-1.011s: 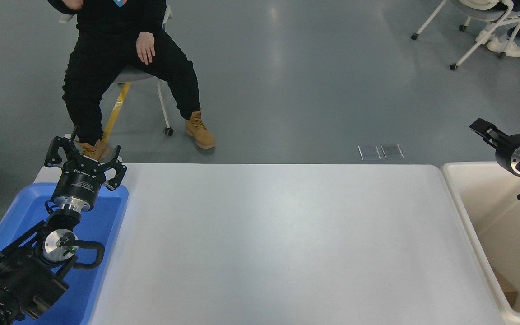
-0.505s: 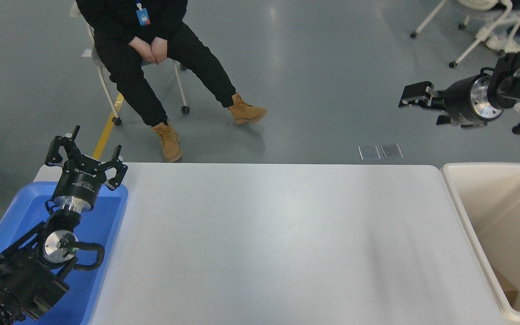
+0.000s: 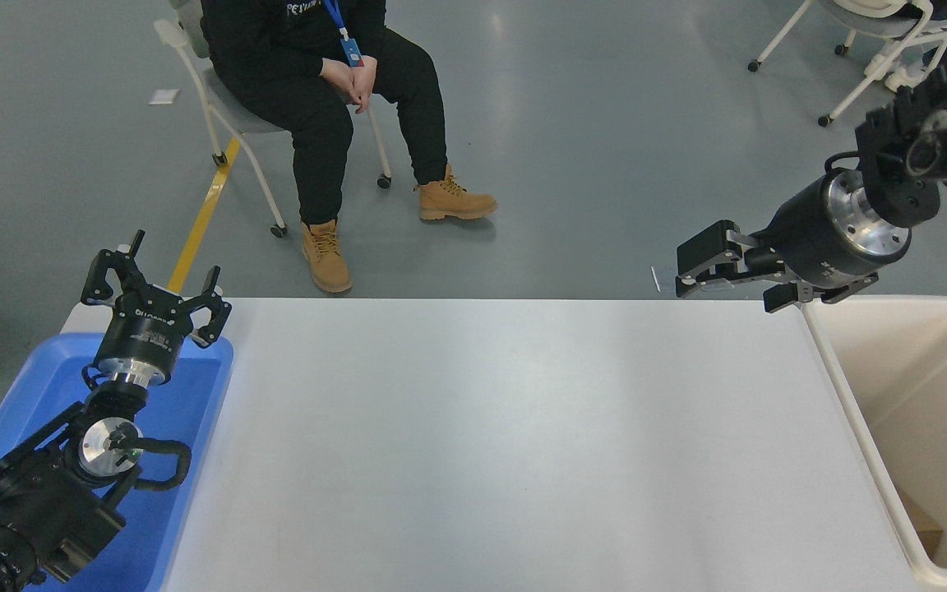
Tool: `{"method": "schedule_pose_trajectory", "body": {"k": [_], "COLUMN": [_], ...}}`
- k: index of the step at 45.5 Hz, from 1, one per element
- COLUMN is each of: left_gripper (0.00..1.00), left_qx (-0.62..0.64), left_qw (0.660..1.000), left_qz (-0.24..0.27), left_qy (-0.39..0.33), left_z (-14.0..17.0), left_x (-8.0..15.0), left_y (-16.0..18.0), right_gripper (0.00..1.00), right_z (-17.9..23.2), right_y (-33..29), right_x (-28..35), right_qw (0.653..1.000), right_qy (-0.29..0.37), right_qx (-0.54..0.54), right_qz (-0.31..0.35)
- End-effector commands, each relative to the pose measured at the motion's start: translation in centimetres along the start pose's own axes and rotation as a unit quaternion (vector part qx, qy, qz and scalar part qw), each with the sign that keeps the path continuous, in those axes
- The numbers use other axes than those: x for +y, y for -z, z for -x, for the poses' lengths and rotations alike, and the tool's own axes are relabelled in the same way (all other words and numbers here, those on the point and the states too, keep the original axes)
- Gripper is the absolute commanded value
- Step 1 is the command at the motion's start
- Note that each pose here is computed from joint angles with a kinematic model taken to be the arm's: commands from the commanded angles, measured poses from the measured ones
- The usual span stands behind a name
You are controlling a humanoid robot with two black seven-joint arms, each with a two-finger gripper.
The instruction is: Pick up paper ball place in dustbin
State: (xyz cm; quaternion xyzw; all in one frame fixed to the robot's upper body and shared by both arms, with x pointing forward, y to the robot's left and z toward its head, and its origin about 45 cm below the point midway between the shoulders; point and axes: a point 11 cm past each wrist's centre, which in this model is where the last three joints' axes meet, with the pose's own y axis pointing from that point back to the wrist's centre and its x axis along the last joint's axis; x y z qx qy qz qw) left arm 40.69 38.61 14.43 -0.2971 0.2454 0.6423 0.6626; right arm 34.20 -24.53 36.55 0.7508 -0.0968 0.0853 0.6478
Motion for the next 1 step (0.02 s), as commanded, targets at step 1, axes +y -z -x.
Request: {"method": "schedule_pose_trajectory", "body": {"k": [1], "left_gripper": [0.99], "left_qx": [0.0], "left_qw": [1.0], "left_qz": [0.0], "left_qy": [-0.001], "left_z": [-0.01], "left_x": [0.0], "left_y": [0.0], "right_gripper": [1.0], "right_z": [1.26], "right_y": [0.96], "right_x": [0.45], "right_qw": [0.999], "right_qy": [0.025], "right_qx": [0.019], "right_qz": [0.013]}}
